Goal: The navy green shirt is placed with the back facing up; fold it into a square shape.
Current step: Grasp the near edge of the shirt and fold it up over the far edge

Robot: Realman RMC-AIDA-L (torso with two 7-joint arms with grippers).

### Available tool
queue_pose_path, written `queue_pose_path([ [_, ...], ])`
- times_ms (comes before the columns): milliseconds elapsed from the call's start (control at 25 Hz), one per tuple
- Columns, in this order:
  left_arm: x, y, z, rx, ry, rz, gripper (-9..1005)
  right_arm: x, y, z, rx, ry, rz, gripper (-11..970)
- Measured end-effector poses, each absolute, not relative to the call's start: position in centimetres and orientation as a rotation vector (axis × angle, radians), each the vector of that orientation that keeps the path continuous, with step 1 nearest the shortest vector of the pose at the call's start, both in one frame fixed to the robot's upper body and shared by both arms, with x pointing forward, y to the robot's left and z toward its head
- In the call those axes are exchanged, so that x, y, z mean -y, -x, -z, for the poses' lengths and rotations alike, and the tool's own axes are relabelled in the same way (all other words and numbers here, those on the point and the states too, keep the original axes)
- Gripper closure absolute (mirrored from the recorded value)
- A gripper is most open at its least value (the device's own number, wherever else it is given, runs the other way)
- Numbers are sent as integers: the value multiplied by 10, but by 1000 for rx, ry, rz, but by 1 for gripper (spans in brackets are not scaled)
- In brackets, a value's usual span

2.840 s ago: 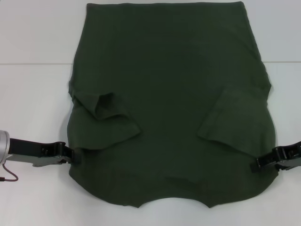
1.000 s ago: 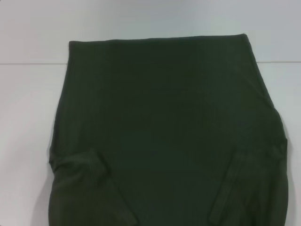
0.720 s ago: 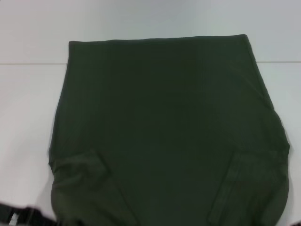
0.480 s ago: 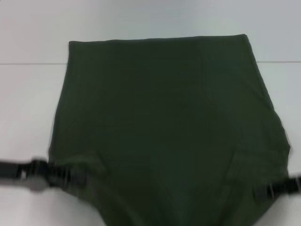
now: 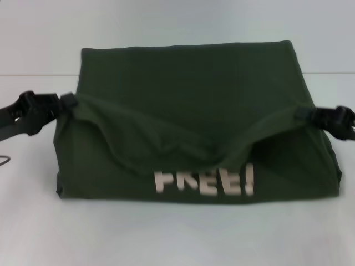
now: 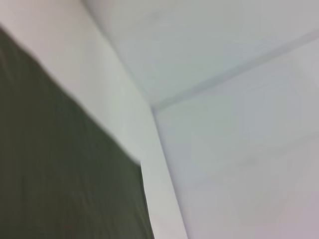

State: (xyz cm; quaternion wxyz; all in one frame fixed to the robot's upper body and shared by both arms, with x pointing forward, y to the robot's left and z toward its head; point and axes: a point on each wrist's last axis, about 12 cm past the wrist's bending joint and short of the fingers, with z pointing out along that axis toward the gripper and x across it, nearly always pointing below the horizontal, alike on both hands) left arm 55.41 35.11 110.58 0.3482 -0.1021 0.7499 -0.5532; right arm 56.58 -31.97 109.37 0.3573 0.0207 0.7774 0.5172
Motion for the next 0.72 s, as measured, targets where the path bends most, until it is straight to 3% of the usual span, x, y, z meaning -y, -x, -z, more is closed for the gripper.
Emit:
queue_pose_path([
  [720, -321, -581, -1081, -1825, 275, 1108, 952, 287, -593, -1072, -1799, -66, -959, 909],
])
